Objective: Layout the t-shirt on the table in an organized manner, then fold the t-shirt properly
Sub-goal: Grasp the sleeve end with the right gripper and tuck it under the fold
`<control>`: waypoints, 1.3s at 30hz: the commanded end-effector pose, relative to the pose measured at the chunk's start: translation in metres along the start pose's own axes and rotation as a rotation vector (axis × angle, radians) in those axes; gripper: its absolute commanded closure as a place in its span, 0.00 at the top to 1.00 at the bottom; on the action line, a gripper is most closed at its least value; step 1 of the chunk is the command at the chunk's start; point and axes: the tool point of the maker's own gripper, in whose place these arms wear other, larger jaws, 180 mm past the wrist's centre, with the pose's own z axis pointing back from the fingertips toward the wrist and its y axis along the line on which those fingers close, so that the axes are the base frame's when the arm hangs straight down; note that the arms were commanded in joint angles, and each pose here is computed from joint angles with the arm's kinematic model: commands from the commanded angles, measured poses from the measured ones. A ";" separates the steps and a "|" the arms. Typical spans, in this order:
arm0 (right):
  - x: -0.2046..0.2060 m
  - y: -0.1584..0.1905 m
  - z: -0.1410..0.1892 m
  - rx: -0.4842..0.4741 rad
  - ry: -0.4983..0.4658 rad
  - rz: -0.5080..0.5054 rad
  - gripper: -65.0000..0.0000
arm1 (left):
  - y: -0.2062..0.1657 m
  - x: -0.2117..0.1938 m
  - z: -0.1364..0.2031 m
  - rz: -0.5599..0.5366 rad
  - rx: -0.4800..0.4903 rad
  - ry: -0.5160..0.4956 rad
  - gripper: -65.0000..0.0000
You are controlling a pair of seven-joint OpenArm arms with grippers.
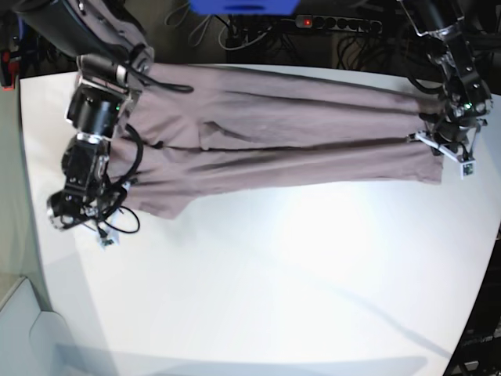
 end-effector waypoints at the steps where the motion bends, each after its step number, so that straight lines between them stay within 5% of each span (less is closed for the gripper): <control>1: 0.015 -0.028 0.023 -0.091 -0.043 -0.017 0.00 | 0.004 -0.009 0.001 -0.010 0.015 0.046 0.00; 7: -0.010 -0.032 0.071 -0.253 0.007 0.036 0.00 | 0.003 -0.007 0.000 -0.011 0.012 0.042 0.00; 14: -0.019 -0.016 0.123 -0.380 -0.089 0.115 0.00 | 0.001 0.001 -0.002 -0.005 0.008 0.029 0.00; 27: -0.103 0.057 0.085 -0.197 0.095 0.163 0.00 | 0.001 0.001 -0.002 -0.004 0.008 0.027 0.00; 39: -0.110 0.084 0.052 -0.091 0.091 0.201 0.00 | 0.001 0.004 -0.001 -0.004 0.008 0.021 0.00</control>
